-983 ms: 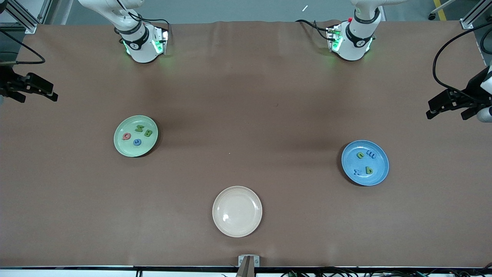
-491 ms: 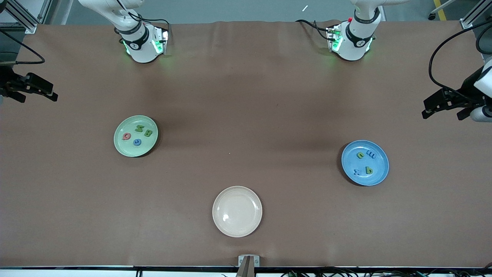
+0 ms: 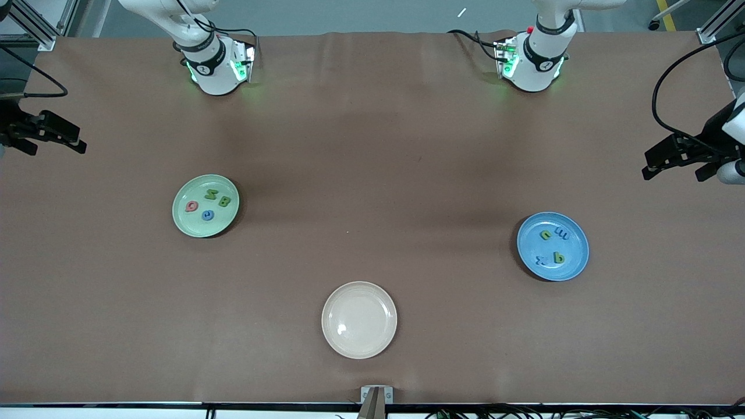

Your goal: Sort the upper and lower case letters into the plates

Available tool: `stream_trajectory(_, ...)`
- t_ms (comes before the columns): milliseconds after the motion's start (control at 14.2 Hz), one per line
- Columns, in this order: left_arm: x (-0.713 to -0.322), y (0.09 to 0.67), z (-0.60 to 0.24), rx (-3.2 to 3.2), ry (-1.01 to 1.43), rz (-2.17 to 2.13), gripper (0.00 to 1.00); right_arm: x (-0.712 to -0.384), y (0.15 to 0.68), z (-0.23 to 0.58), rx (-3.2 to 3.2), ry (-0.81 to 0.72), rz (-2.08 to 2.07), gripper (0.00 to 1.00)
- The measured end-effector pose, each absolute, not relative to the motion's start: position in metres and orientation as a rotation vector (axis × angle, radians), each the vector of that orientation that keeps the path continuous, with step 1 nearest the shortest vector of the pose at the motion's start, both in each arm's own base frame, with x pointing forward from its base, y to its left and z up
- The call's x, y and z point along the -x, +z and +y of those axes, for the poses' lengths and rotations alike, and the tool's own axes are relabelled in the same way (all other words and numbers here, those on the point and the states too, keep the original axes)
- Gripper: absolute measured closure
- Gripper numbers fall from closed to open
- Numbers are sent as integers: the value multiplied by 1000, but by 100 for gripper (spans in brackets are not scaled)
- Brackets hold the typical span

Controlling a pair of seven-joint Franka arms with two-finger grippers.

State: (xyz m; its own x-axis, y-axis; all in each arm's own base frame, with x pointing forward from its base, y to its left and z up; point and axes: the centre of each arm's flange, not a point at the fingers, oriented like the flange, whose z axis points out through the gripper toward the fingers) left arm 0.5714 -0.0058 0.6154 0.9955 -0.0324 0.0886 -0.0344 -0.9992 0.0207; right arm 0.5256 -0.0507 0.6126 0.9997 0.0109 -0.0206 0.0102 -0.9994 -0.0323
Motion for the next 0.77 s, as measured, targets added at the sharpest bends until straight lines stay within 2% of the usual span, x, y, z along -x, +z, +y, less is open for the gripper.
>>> stream_trajectory(772, -558, 630, 29, -3112, 155, 49, 0, -526, 613, -51, 3110, 32, -17, 0)
